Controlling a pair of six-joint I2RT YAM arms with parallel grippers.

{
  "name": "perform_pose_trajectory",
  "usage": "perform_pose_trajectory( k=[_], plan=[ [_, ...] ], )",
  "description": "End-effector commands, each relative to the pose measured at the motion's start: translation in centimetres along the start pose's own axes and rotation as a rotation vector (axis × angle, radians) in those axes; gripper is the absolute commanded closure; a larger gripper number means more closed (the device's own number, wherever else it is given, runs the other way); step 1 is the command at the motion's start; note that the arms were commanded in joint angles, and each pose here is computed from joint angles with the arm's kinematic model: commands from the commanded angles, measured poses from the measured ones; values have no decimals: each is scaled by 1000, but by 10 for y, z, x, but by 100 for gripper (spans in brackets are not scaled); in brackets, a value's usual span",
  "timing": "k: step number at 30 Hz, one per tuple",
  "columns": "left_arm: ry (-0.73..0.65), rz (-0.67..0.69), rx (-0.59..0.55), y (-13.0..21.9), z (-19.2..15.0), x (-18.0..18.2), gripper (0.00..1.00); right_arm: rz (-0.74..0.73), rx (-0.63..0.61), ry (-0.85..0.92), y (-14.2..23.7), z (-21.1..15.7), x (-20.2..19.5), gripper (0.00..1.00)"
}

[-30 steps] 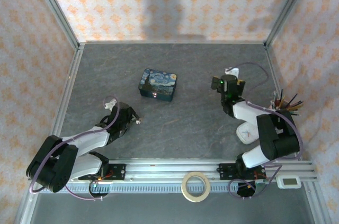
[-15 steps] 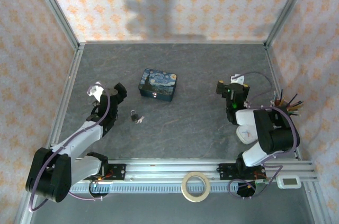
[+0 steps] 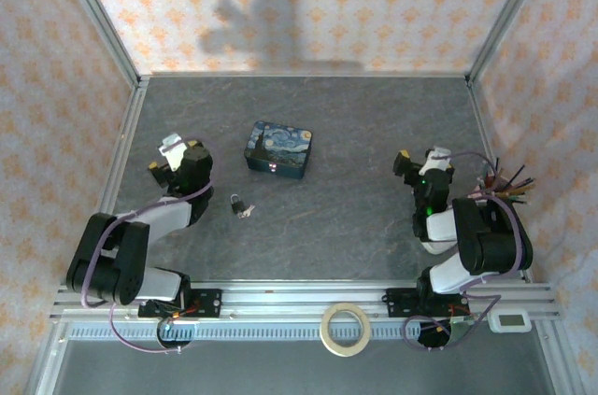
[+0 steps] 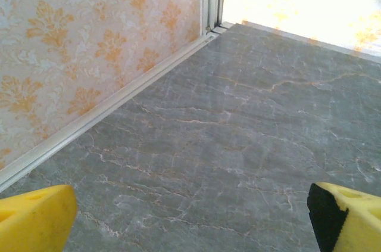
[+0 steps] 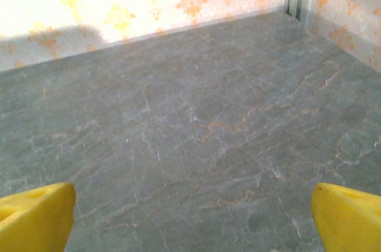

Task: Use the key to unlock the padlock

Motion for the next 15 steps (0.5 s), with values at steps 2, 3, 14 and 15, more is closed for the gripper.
perform_pose_trajectory(
  k=[2,3,14,15],
  plan=[
    [47,-62,-139,0,4,4,1,-1,-80,-16,1,12,3,0],
    [25,-105,-145,1,3,3,1,-1,-81,-15,2,12,3,0],
    [97,-359,-254,7,-10,26,2,1,-81,-14,1,13,4,0],
    [84,-352,-203,4,-12,24,2,1,-81,-14,2,12,4,0]
  ],
)
Point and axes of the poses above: each hand's point on the last joint's axis, 136 mm out from that joint toward the fingers, its own y axis back along the fingers, its own x axis along the line the jaws close on, z = x × y, the point moved 8 cm from there along y, back along the fingers, and after that the axes turned 4 degrees about y, right-handed, at the moved point
